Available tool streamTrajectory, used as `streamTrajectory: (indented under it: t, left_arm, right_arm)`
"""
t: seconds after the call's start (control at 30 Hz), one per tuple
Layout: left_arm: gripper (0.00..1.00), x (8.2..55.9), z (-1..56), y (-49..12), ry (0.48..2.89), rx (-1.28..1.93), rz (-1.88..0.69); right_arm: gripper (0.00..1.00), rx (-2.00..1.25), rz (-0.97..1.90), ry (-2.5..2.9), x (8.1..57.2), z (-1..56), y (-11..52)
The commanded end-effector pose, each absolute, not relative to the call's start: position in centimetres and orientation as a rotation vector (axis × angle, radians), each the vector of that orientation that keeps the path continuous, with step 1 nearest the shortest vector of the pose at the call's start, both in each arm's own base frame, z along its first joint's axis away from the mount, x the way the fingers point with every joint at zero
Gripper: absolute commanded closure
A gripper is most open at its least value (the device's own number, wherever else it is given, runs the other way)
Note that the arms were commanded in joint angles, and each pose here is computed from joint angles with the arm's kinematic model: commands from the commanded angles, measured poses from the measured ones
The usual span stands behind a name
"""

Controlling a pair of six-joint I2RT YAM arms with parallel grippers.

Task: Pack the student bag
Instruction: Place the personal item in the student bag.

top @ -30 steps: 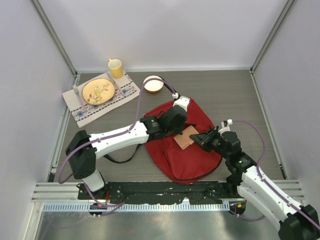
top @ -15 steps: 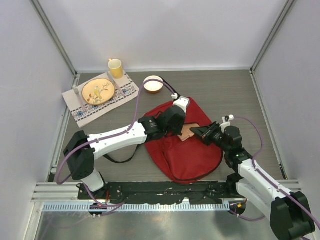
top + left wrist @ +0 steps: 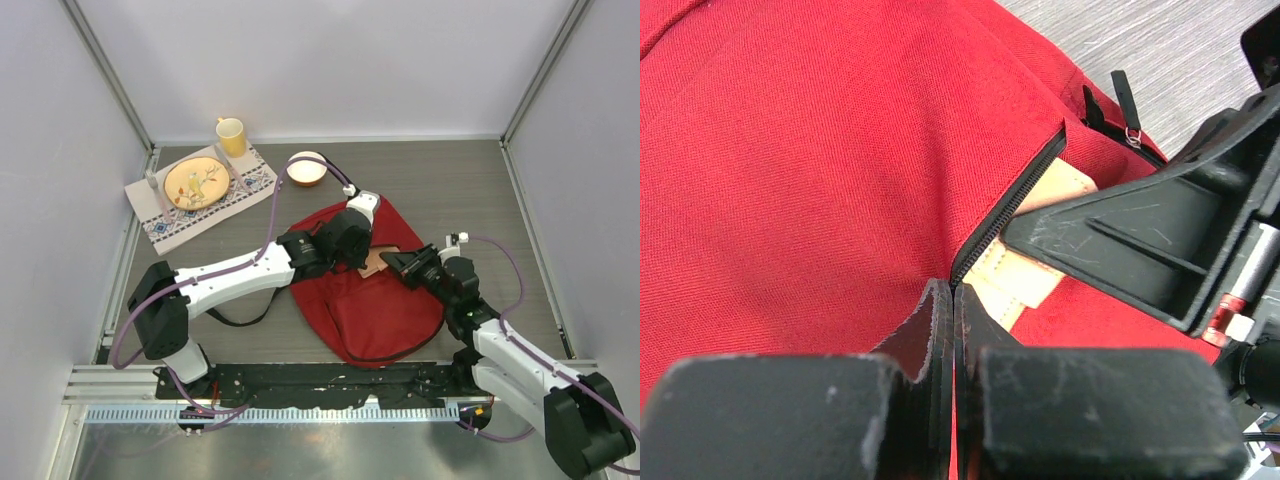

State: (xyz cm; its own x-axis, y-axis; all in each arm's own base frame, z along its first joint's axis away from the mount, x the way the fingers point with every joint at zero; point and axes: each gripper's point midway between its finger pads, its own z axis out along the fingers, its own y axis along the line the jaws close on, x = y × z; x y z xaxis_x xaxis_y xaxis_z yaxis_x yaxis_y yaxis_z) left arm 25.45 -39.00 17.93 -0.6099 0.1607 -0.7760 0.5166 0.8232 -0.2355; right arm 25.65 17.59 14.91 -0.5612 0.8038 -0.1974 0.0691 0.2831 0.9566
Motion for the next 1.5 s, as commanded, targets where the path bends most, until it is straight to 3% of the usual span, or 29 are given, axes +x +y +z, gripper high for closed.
streamTrajectory:
  t: [0.0, 0.77, 0.93, 1.07, 1.2, 1.3, 1.47]
  left_arm:
    - [1.00, 25.9, 21.8, -39.7, 2.132, 0.444, -0.641]
    - [1.00, 25.7, 24.4, -39.4, 2.090, 0.386, -0.697]
    - [1.00, 25.6, 24.4, -39.4, 2.089, 0.383, -0.703]
    - [1.00, 25.6, 24.1, -39.3, 2.093, 0.382, -0.699]
    - [1.00, 25.6, 23.5, -39.0, 2.103, 0.382, -0.682]
    - [1.00, 25.7, 23.2, -38.8, 2.108, 0.378, -0.667]
    - [1.00, 25.7, 22.8, -38.8, 2.113, 0.379, -0.661]
  right_arm:
    - [0.99, 0.728, 1.329, 1.697, 27.7, 18.6, 18.0]
    - [0.99, 0.820, 1.163, 1.507, 32.5, 19.1, 19.2]
    - [0.93, 0.841, 1.112, 1.507, 33.4, 18.0, 19.5]
    - [0.81, 0.826, 1.056, 1.605, 33.1, 15.9, 19.8]
    - [0.56, 0.773, 0.961, 1.708, 31.8, 14.5, 19.1]
    - [0.42, 0.731, 0.931, 1.742, 30.4, 14.5, 18.4]
    - [0.38, 0.705, 0.912, 1.784, 29.1, 14.5, 17.8]
